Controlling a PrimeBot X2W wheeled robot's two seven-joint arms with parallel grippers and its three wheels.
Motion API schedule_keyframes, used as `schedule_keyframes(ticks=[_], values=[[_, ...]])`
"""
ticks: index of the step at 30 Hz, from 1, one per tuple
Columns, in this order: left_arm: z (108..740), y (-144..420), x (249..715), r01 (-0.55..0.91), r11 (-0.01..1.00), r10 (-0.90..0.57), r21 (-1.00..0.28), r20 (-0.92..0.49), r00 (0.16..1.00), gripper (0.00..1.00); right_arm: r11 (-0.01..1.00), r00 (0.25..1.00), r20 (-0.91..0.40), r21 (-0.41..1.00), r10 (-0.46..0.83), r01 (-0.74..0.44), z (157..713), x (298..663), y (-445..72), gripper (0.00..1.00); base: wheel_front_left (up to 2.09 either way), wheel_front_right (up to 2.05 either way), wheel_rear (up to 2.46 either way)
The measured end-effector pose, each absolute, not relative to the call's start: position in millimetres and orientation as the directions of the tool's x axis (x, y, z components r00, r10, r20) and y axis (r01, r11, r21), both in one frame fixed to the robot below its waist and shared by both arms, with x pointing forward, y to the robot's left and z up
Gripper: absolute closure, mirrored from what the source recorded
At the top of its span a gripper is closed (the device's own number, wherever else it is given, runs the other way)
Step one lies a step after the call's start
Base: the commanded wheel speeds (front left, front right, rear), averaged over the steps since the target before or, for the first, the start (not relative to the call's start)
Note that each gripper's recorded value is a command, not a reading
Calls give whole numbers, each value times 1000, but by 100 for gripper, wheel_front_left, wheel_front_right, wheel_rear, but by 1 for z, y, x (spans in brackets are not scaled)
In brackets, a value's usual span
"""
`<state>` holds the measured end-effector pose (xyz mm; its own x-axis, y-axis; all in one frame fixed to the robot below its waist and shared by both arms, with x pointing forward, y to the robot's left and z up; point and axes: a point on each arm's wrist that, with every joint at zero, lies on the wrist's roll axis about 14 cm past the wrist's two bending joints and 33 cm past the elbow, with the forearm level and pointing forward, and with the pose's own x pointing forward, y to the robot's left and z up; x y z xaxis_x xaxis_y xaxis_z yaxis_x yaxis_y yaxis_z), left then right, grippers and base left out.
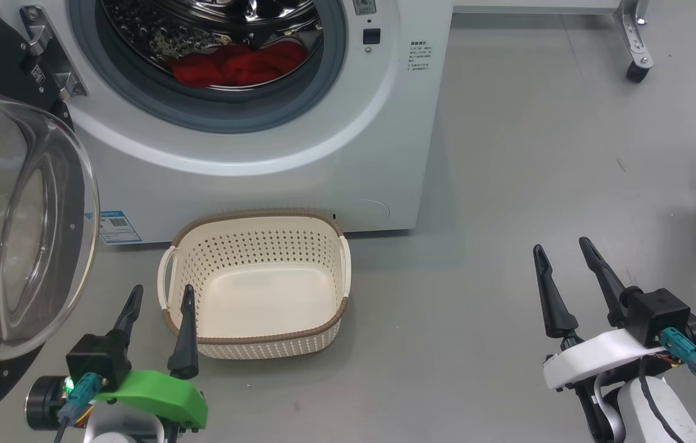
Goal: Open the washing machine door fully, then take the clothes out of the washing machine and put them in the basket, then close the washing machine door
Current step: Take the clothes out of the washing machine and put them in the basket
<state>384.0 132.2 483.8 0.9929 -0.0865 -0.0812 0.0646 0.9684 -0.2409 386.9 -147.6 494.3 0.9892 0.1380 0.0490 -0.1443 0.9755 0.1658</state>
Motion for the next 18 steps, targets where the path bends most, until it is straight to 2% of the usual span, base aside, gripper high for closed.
schedule_keyframes(ticks=[9, 18], values=[[485, 132, 384, 66, 968, -87, -242, -79, 993, 0, 975, 989, 50, 169, 136, -143, 494, 387, -147, 0, 67, -67, 0], [485, 132, 385, 68, 969, -88, -239, -77, 993, 0, 975, 989, 53, 169, 137, -144, 495, 387, -147, 0, 105, -105, 0]])
